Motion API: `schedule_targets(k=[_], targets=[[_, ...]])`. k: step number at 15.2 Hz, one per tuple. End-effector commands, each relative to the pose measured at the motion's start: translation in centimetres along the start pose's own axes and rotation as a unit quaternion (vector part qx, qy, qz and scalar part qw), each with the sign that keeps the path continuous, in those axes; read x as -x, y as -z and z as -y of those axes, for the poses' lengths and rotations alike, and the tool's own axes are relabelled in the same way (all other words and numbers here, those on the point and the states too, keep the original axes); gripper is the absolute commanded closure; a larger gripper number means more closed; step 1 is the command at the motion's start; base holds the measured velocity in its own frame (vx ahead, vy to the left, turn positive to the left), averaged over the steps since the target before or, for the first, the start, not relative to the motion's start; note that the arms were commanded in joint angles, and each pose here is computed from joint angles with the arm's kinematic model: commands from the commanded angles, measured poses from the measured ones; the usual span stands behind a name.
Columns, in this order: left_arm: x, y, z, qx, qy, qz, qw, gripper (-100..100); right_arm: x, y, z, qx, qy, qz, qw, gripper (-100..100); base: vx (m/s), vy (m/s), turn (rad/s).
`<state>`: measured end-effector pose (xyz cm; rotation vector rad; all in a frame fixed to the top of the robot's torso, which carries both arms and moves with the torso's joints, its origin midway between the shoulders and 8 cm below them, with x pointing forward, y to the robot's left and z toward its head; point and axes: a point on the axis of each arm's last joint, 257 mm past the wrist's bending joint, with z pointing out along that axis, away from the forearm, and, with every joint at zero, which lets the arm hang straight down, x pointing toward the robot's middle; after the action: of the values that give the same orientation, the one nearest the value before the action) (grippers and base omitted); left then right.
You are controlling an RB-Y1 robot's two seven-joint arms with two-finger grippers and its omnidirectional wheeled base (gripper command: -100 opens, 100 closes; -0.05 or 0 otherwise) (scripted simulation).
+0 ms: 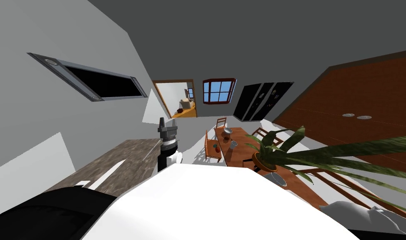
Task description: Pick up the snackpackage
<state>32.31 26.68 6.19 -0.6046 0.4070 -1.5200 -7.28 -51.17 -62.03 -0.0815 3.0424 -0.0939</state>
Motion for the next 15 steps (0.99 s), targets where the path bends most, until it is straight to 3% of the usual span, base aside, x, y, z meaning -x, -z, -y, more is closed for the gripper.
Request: schedule_targets(k=[1, 2, 8, 9, 15], targets=[[0.0, 0.0, 0.0, 0.000, 0.000, 0.000, 1.0000, 0, 0.0, 0.0, 0.0, 0.000, 0.000, 0.000, 1.0000, -100, -0.053, -0.052, 0.019], [0.0, 0.0, 0.0, 0.000, 0.000, 0.000, 1.0000, 0, 0.0, 0.0, -0.1, -0.001, -0.001, 0.000, 1.0000, 100, -0.019, -0.020, 0.003], [0.0, 0.0, 0.0, 0.000, 0.000, 0.000, 1.0000, 0, 0.5, -0.7, -1.0, -0.002, -0.003, 0.000, 1.0000, 100, -0.005, -0.009, 0.002], [0.0, 0.0, 0.0, 0.000, 0.000, 0.000, 1.0000, 0, -0.4, 0.5, 0.8, -0.001, 0.002, -0.002, 1.0000, 100, 0.028, 0.031, -0.057], [0.0, 0.0, 0.0, 0.000, 0.000, 0.000, 1.0000, 0, -0.9, 1.6, 2.0, -0.001, 0.007, -0.005, 1.0000, 100, 0.064, 0.076, -0.048]])
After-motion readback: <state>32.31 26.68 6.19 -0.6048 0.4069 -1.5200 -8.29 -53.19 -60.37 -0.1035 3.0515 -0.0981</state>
